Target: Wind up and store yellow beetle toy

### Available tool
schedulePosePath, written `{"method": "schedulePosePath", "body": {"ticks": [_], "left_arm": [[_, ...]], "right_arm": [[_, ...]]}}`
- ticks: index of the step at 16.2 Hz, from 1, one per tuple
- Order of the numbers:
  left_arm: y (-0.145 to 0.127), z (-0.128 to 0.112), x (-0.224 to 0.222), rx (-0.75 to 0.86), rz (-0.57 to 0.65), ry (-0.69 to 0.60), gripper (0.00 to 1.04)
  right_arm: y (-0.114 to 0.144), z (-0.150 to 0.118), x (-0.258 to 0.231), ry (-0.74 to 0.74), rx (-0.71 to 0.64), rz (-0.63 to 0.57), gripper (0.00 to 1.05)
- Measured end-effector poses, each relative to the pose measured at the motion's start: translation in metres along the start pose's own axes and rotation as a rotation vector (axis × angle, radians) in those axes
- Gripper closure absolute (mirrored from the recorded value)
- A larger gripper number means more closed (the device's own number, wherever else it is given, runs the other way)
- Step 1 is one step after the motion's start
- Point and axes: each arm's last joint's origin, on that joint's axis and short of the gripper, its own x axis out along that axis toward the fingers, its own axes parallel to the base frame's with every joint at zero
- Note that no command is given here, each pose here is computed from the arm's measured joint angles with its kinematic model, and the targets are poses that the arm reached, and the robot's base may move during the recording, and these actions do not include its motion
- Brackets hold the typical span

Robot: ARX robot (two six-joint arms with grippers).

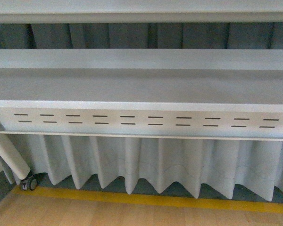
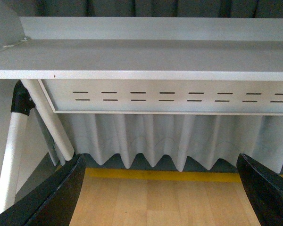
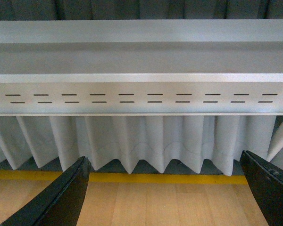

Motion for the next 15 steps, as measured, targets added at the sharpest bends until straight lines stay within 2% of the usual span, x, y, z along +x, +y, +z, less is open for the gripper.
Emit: {"method": "schedulePosePath", "body": {"ticks": [15], "left_arm": [[0.0000, 0.0000, 0.0000, 0.000, 0.000, 0.000, 0.07]], "right_arm": [[0.0000, 0.0000, 0.0000, 0.000, 0.000, 0.000, 0.07]]}}
